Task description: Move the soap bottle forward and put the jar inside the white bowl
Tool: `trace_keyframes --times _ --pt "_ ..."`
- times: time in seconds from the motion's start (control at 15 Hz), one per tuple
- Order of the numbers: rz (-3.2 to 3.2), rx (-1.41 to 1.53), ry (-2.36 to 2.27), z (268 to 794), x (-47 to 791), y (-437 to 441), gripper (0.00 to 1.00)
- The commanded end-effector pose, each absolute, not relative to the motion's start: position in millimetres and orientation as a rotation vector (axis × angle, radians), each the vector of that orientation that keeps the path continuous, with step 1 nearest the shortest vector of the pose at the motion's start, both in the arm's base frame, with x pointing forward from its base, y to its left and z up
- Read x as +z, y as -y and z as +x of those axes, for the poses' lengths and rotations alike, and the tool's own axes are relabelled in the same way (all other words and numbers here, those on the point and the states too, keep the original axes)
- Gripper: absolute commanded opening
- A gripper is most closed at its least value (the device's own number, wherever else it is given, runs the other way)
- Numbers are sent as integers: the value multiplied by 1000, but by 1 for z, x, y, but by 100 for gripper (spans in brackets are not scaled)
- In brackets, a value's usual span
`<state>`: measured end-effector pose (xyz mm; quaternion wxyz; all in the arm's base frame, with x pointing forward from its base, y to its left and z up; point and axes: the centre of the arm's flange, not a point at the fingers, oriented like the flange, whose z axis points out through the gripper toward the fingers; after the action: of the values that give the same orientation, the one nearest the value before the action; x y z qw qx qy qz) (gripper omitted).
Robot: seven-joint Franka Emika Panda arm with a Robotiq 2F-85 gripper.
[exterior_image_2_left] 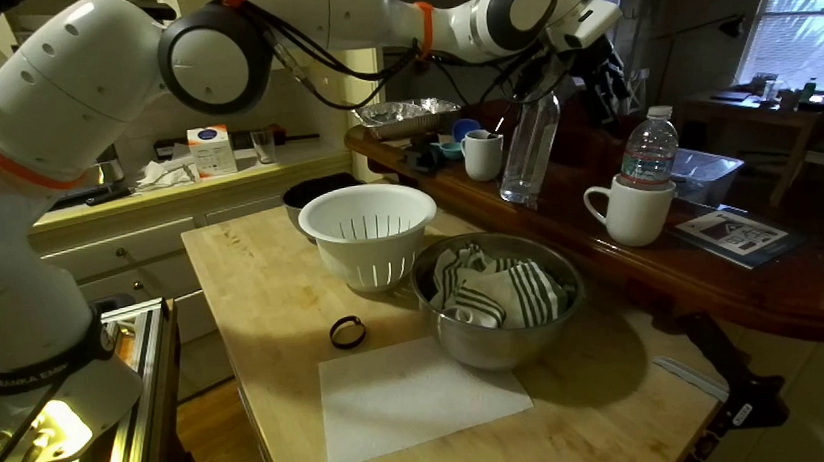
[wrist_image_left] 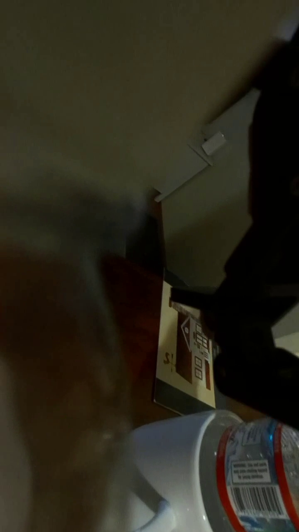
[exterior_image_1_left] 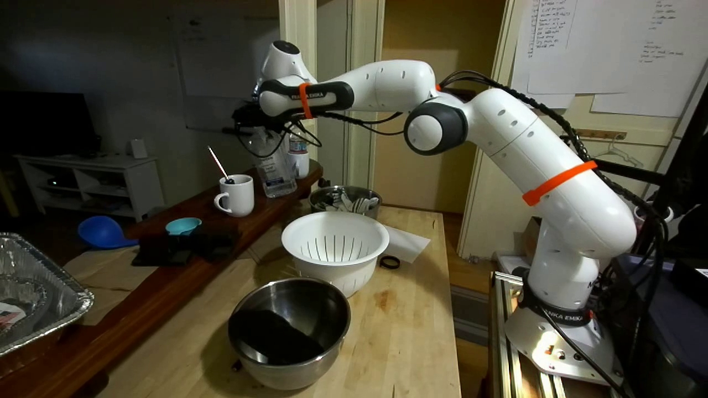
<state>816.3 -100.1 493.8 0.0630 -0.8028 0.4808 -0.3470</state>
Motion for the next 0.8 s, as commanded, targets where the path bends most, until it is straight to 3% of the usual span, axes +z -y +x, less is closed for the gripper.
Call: trace_keyframes --times 0.0,0.73 --pt "-2473 -1023 -1181 842 493 94 100" --pt "-2529 -1132 -349 828 493 97 100"
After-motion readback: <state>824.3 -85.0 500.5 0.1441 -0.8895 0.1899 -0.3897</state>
